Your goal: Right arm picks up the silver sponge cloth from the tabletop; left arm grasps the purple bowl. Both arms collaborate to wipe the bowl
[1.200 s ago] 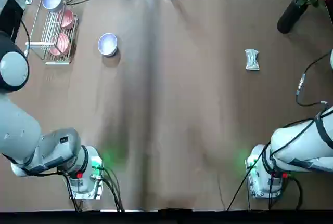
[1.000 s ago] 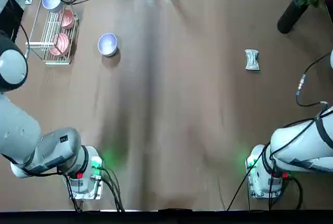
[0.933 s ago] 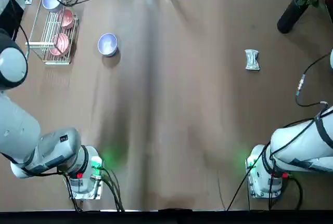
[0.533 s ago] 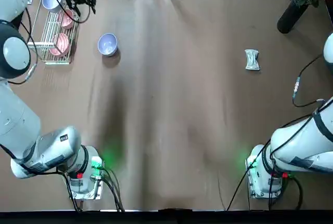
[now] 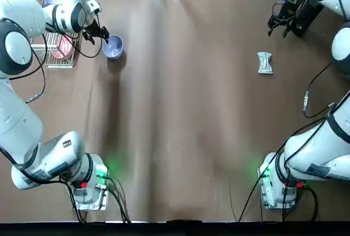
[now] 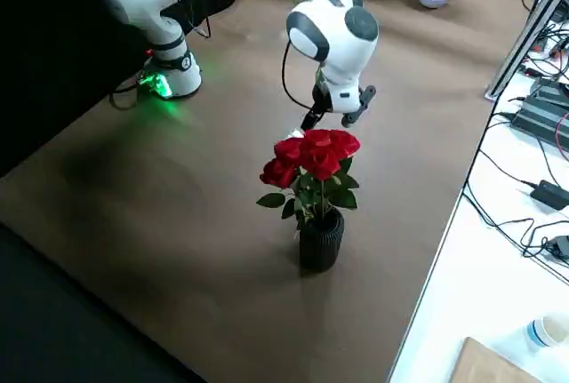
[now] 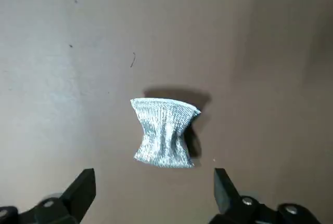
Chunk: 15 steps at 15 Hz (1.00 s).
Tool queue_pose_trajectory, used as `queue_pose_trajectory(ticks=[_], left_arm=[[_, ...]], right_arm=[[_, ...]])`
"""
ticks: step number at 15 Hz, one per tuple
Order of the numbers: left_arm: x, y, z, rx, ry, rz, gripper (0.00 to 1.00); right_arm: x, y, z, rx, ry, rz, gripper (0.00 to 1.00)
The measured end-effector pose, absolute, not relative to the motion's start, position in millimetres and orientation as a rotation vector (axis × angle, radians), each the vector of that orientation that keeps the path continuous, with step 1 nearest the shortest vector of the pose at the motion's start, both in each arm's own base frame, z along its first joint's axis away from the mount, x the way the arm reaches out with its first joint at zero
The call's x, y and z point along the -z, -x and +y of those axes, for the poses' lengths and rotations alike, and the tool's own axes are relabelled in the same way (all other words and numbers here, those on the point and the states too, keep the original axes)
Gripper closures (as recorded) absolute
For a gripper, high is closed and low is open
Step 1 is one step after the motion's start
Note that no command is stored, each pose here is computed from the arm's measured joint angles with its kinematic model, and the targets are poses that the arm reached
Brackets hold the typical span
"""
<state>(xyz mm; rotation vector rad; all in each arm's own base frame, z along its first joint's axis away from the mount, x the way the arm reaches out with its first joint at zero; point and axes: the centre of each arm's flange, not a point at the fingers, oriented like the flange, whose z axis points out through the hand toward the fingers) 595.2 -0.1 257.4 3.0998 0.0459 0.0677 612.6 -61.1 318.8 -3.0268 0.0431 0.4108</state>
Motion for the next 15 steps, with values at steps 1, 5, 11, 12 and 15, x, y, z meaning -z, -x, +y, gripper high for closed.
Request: queue_pose_trajectory(ticks=[1, 5, 11, 12, 15], left_arm=[[-238, -593, 3, -0.032, -3.094, 0.036, 0.0], [-224, -592, 4, -0.016, -3.081, 0.039, 0.0], [-215, -591, 18, -0.025, -3.1, 0.023, 0.23], [-215, -591, 20, -0.024, -3.1, 0.027, 0.28], [-213, -591, 20, -0.021, -3.098, 0.026, 0.59]], right_arm=[[-294, -612, -56, -0.441, 3.021, 0.042, 0.0], [-247, -609, -53, -0.528, 2.999, 0.056, 0.0], [-196, -597, -51, -0.659, 2.963, 0.062, 0.02], [-190, -595, -52, -0.674, 2.959, 0.065, 0.07], [-180, -591, -54, -0.71, 2.948, 0.07, 0.18]])
